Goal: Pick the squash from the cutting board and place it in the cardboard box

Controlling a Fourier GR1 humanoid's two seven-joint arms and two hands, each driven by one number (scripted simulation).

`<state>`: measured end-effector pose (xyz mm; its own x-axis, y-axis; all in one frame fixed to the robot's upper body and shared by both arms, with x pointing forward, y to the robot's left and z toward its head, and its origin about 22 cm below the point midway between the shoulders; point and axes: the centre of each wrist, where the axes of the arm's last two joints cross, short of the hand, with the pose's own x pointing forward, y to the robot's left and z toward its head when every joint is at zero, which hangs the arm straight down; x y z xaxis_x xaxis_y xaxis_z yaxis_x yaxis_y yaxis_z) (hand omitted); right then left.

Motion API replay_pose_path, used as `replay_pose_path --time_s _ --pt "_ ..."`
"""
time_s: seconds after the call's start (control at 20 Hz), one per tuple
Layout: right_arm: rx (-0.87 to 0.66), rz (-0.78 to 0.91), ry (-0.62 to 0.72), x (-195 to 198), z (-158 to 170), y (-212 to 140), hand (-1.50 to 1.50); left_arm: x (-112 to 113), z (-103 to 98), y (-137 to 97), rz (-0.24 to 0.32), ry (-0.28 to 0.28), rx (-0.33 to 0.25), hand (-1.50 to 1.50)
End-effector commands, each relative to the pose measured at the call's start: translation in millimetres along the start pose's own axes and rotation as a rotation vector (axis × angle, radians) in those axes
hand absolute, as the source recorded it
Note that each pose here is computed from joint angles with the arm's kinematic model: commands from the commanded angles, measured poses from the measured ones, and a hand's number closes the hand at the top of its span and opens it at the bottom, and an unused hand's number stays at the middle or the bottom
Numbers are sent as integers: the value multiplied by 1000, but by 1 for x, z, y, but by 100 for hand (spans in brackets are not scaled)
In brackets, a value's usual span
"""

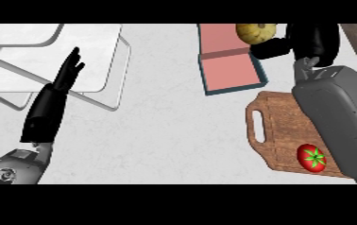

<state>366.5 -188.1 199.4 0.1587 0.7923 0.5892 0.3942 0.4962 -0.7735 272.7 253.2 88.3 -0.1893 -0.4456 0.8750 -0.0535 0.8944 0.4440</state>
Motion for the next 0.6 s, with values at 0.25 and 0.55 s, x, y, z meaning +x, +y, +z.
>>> replay_pose_path --time_s 0.25,0.55 --pt "36 -3 91 -2 -32 33 150 -54 13 19 -103 272 81 0" --pt "61 -16 227 -7 -46 54 -150 -47 3 20 -100 255 75 0"
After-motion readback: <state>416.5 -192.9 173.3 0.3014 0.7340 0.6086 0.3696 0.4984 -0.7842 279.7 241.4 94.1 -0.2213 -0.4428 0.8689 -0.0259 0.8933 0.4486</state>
